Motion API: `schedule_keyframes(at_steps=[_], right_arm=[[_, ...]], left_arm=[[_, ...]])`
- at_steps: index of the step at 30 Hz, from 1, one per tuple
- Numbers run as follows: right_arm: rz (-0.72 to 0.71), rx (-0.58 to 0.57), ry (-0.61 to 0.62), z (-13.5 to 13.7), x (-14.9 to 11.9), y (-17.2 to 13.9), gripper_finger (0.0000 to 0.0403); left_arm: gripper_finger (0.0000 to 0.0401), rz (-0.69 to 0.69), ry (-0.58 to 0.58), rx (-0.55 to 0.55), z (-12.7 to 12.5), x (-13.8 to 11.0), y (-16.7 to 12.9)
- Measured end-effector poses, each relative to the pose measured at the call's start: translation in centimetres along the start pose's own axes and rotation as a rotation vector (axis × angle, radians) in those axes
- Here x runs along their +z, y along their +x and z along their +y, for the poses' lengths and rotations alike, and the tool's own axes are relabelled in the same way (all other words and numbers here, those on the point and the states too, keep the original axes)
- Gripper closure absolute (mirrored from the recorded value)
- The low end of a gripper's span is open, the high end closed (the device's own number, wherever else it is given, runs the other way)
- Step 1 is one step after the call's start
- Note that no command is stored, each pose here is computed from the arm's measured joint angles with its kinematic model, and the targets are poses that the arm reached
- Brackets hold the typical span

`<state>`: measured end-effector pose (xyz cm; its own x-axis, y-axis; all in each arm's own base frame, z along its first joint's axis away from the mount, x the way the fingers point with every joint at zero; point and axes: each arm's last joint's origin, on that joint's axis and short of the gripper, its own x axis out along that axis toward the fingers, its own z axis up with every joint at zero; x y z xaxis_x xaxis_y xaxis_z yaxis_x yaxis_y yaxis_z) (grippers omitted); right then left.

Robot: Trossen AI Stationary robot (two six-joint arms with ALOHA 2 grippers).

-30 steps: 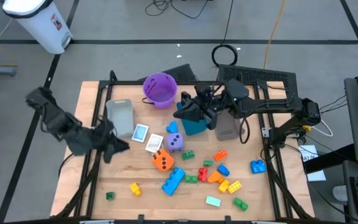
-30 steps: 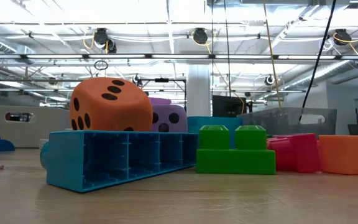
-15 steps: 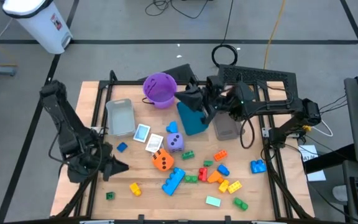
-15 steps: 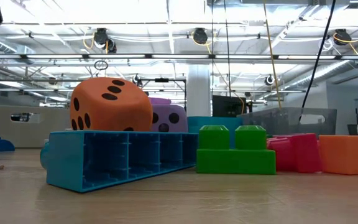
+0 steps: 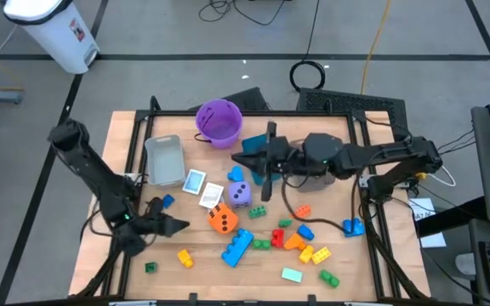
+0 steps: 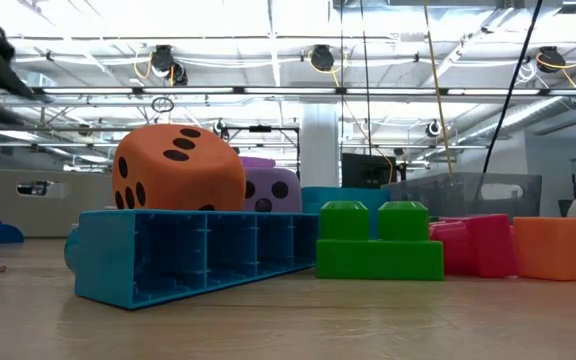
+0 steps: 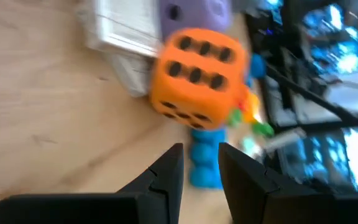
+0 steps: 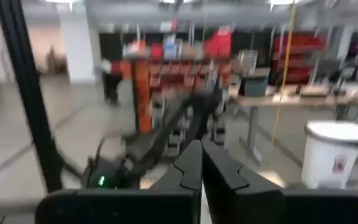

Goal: Pick & Place Toys
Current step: Put the brown deck of cards into the black bin

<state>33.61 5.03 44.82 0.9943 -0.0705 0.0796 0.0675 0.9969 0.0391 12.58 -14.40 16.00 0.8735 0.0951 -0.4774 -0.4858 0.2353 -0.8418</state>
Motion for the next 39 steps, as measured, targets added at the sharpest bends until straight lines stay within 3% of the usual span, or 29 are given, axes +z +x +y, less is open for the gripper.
schedule_keyframes(at_steps=[6, 12, 22, 27, 39], right_arm=[[0.137, 0.003, 0.063, -0.3, 0.1, -2.0, 0.0399], [0.226, 0.057, 0.086, -0.6, 0.9, -4.5, 0.0399], [0.297, 0.114, 0.065, 0.2, 1.1, -6.5, 0.0399], [0.333, 0.132, 0.054, 0.7, 0.7, -6.7, 0.0399], [0.346, 0.133, 0.051, 0.8, 0.5, -6.6, 0.0399]], left_arm=[[0.0295, -0.088, -0.1, 0.109, 1.1, 0.4, 2.6], [0.0286, -0.159, -0.219, 0.149, 1.5, 1.1, 4.0], [0.016, -0.167, -0.256, 0.241, 1.7, 2.5, 5.8], [0.0121, -0.201, -0.246, 0.254, 1.7, 3.2, 6.3], [0.0134, -0.181, -0.231, 0.263, 1.8, 4.4, 9.5]])
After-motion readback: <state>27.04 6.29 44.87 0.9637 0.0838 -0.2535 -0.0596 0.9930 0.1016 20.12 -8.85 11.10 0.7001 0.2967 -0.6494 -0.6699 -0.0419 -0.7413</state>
